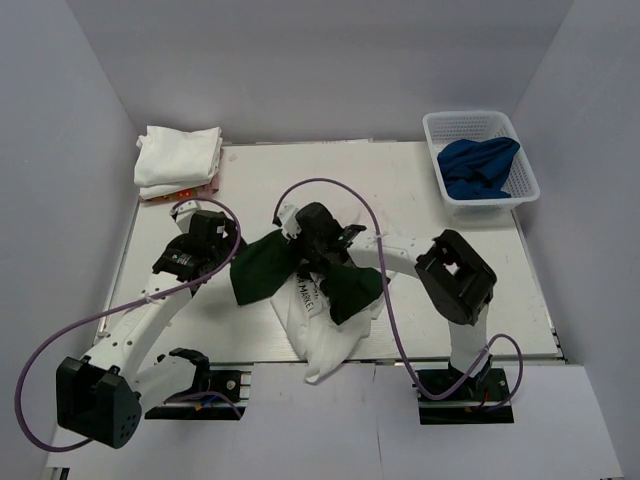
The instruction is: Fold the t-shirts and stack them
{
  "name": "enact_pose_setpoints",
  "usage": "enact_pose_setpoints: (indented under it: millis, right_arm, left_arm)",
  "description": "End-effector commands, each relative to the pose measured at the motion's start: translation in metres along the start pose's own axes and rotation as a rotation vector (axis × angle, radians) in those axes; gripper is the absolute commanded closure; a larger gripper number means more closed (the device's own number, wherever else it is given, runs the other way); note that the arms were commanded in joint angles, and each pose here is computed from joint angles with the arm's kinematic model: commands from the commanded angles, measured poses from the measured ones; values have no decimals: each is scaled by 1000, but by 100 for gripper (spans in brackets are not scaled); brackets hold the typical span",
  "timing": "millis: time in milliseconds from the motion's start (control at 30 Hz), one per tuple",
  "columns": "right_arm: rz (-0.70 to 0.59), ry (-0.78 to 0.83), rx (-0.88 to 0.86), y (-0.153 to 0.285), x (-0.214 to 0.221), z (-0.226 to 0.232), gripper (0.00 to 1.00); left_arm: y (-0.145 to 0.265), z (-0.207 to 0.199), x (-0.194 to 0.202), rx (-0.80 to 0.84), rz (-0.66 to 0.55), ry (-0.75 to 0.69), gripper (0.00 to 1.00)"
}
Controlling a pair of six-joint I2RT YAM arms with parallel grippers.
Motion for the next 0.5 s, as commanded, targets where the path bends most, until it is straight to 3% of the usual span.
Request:
enact_pose_setpoints:
  millis: [0, 100, 300, 467]
  right_arm:
    - [-434, -143, 128, 55, -82, -26, 100]
    - [-574, -221, 189, 92, -102, -39, 100]
    - [-720, -373, 357, 142, -133, -86, 100]
    - [-847, -528, 616, 195, -147, -162, 100]
  left_arm:
    - [-4, 1, -2, -30, -10, -3, 0]
    - [-6, -1, -2, -21, -6, -12, 0]
    - [-6, -4, -3, 14, -12, -59, 0]
    - [-6, -6, -4, 29, -14, -64, 0]
Point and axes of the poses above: each gripper's point midway between its finger pads, its own y axis back along the fingers, its own z axis along the line the jaws close on, x = y × z, the point moved 10 cm from there along y, back along the fingers, and after that the axes turned 11 degrees about -y, right-handed, at the moved point
